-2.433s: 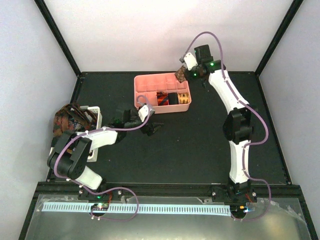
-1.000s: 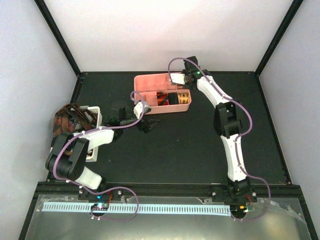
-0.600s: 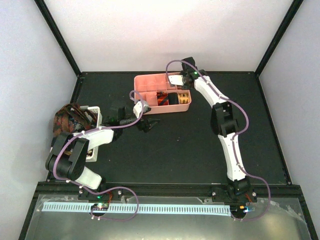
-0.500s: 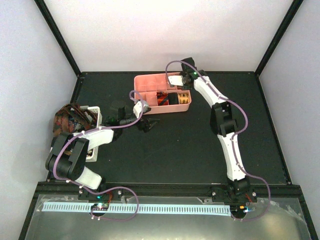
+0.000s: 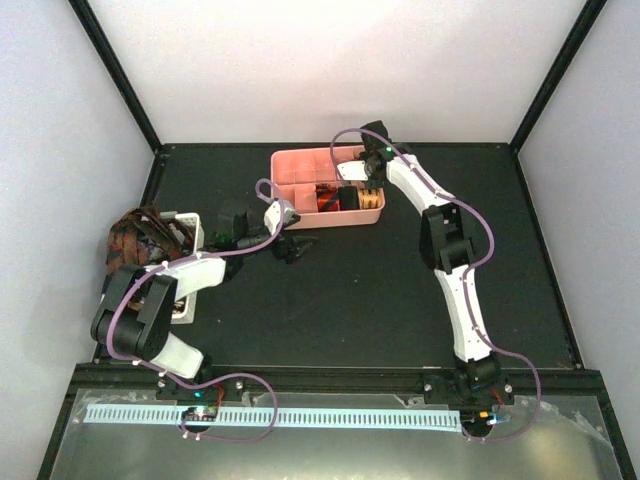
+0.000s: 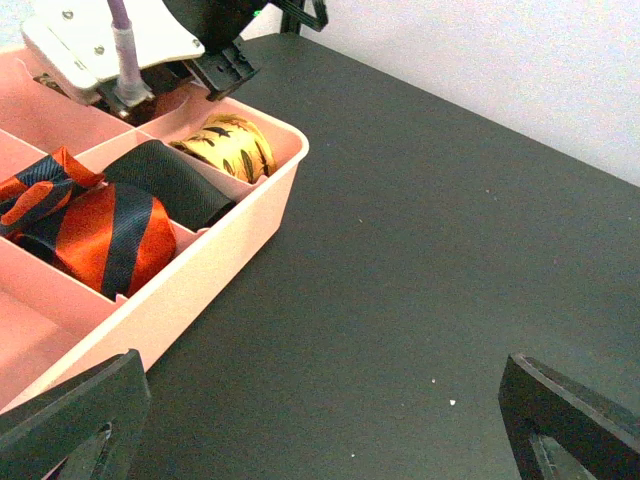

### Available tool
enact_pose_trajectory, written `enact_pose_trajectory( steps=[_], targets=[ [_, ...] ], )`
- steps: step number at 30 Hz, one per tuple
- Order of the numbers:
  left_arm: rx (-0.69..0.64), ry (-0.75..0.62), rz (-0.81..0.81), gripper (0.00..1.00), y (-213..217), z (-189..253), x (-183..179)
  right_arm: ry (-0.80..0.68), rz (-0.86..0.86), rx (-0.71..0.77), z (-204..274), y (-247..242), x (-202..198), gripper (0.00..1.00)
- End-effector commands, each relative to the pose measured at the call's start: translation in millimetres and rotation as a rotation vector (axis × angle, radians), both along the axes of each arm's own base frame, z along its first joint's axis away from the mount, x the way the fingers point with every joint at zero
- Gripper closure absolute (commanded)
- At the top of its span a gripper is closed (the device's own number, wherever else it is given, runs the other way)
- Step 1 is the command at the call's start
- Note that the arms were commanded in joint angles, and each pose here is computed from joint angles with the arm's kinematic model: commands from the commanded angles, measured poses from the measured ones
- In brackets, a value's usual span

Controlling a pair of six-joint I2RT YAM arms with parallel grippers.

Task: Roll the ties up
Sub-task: Place the tie in the storage box.

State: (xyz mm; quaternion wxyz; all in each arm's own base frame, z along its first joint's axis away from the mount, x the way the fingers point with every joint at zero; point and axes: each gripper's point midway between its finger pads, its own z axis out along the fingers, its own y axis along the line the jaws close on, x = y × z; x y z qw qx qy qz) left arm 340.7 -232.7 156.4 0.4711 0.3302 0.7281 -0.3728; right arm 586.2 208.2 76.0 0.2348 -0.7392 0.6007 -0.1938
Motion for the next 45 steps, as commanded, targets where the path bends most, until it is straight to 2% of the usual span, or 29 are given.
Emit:
enact_pose_trajectory(
  steps=[1, 7, 11, 19, 27, 37, 45],
  targets=[
    [-0.034, -0.002, -0.031, 0.01, -2, 6, -4, 0.177, 0.019, -0.089, -6, -23, -46, 0.98],
    [-0.037, -0.007, -0.034, 0.01, -2, 9, -5, 0.277, 0.011, -0.1, 8, -32, -78, 0.98],
    [-0.039, 0.0, -0.035, 0.01, -2, 6, -4, 0.201, -0.054, -0.075, 21, -32, -59, 0.98],
    [-0.044, 0.007, -0.04, 0.01, -3, 6, -4, 0.063, -0.141, -0.08, 9, -32, -13, 0.95],
    [-0.042, 0.012, -0.038, 0.01, -2, 4, -4, 0.032, -0.134, -0.053, 0, -26, -4, 0.8],
    [-0.039, 0.007, -0.035, 0.01, -1, 6, -2, -0.073, -0.143, -0.004, 29, -21, 10, 0.78],
    [-0.024, -0.006, -0.031, 0.01, 1, 7, -3, -0.061, -0.134, -0.021, 4, -19, 15, 0.79]
  ],
)
